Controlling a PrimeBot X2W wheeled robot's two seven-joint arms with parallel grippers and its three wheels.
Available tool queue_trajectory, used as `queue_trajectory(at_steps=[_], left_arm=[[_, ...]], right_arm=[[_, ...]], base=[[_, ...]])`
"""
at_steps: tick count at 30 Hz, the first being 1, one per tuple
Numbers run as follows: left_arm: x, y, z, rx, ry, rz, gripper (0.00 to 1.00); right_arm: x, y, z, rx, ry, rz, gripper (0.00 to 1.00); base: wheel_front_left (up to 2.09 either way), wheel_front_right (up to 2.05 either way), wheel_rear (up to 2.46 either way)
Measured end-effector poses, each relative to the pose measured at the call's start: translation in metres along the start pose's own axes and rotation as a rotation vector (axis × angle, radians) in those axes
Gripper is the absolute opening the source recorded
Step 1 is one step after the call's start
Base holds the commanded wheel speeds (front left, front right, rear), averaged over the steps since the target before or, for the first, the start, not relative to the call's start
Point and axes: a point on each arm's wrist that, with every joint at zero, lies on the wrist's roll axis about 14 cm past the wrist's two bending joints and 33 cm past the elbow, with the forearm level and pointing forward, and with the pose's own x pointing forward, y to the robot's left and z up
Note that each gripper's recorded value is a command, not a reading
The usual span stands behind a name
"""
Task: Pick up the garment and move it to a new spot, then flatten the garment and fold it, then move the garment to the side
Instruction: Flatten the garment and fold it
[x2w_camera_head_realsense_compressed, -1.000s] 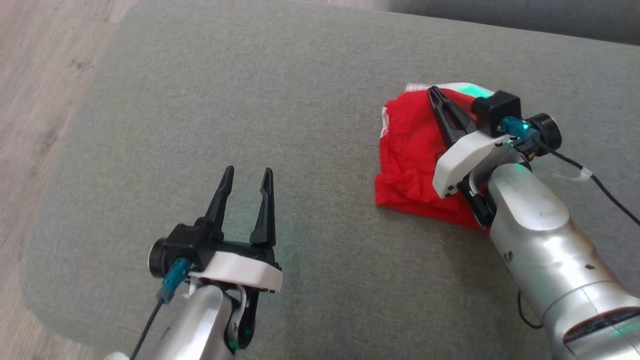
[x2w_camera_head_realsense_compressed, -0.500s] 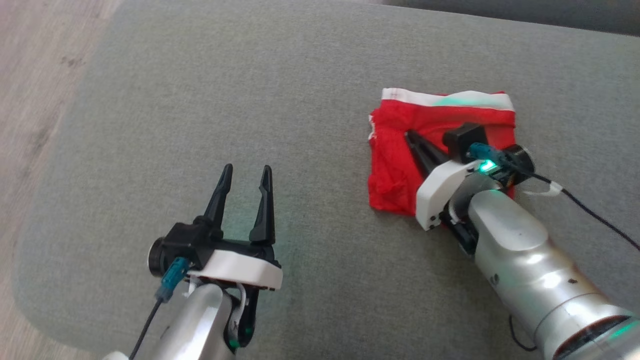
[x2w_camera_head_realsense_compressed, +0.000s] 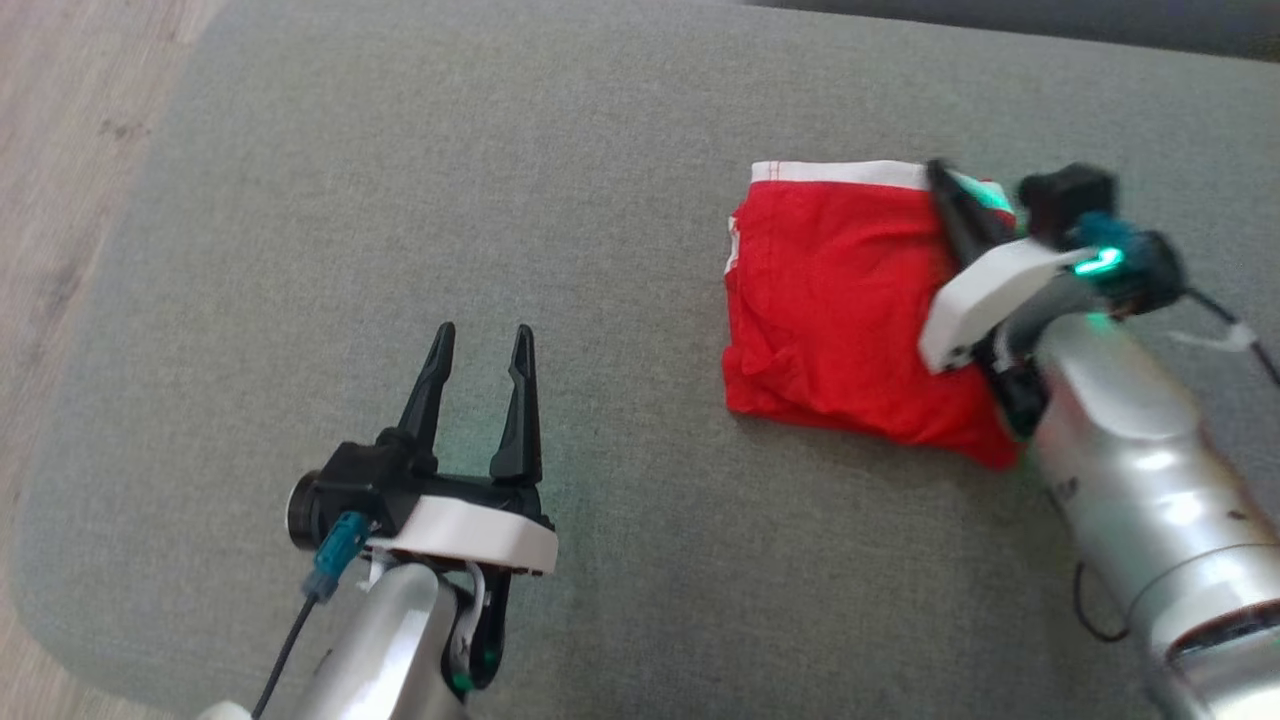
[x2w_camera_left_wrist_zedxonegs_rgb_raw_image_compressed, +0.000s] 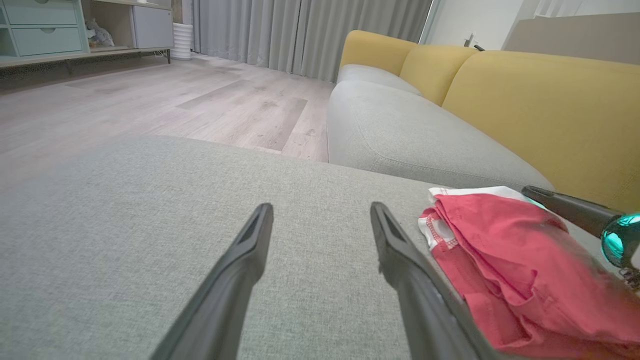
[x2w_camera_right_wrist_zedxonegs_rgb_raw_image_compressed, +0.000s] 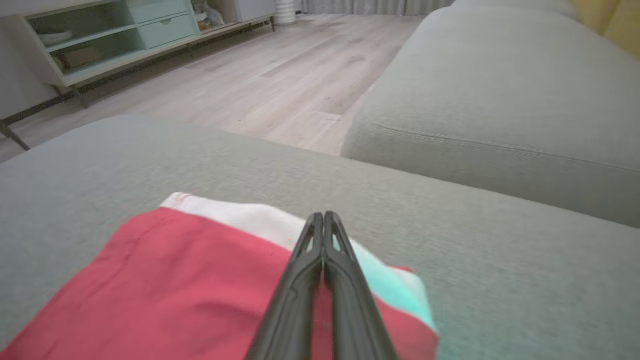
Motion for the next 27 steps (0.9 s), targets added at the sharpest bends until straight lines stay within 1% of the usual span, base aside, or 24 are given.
queue_trajectory(at_steps=[2, 4, 6, 8, 12, 16, 18, 20, 23, 27], left_arm=[[0.0, 0.002, -0.002, 0.001, 0.005, 0.005, 1.0], [0.0, 0.004, -0.003, 0.002, 0.009, 0.01, 1.0], [0.0, 0.005, -0.004, 0.003, 0.013, 0.015, 1.0], [0.0, 0.005, -0.004, 0.003, 0.013, 0.015, 1.0], [0.002, 0.001, -0.002, 0.009, 0.006, 0.002, 1.0], [0.005, -0.005, 0.005, 0.009, -0.017, -0.015, 1.0], [0.006, -0.008, 0.01, 0.008, -0.032, -0.028, 1.0], [0.007, -0.014, 0.014, 0.008, -0.044, -0.049, 1.0], [0.008, -0.023, 0.021, 0.007, -0.066, -0.078, 1.0], [0.002, -0.034, 0.025, -0.001, -0.083, -0.109, 1.0]], right_arm=[[0.0, -0.011, -0.005, 0.008, 0.011, -0.029, 0.0], [-0.001, -0.014, -0.02, -0.001, 0.057, -0.038, 0.0], [-0.002, -0.012, -0.033, -0.008, 0.098, -0.034, 0.0], [-0.003, -0.01, -0.037, 0.0, 0.107, -0.034, 0.0], [-0.005, -0.013, -0.019, 0.016, 0.048, -0.05, 0.0], [-0.013, -0.017, 0.019, 0.049, -0.089, -0.08, 0.0], [-0.024, -0.025, 0.034, 0.068, -0.155, -0.11, 0.0], [-0.04, -0.035, 0.041, 0.081, -0.202, -0.152, 0.0], [-0.071, -0.044, 0.037, 0.064, -0.234, -0.203, 0.0], [-0.112, -0.048, 0.028, 0.079, -0.26, -0.265, 0.0]], base=[[0.0, 0.0, 0.0], [0.0, 0.0, 0.0], [0.0, 0.0, 0.0], [0.0, 0.0, 0.0], [0.0, 0.0, 0.0], [0.0, 0.0, 0.0], [0.0, 0.0, 0.0], [0.0, 0.0, 0.0], [0.0, 0.0, 0.0], [0.0, 0.0, 0.0]])
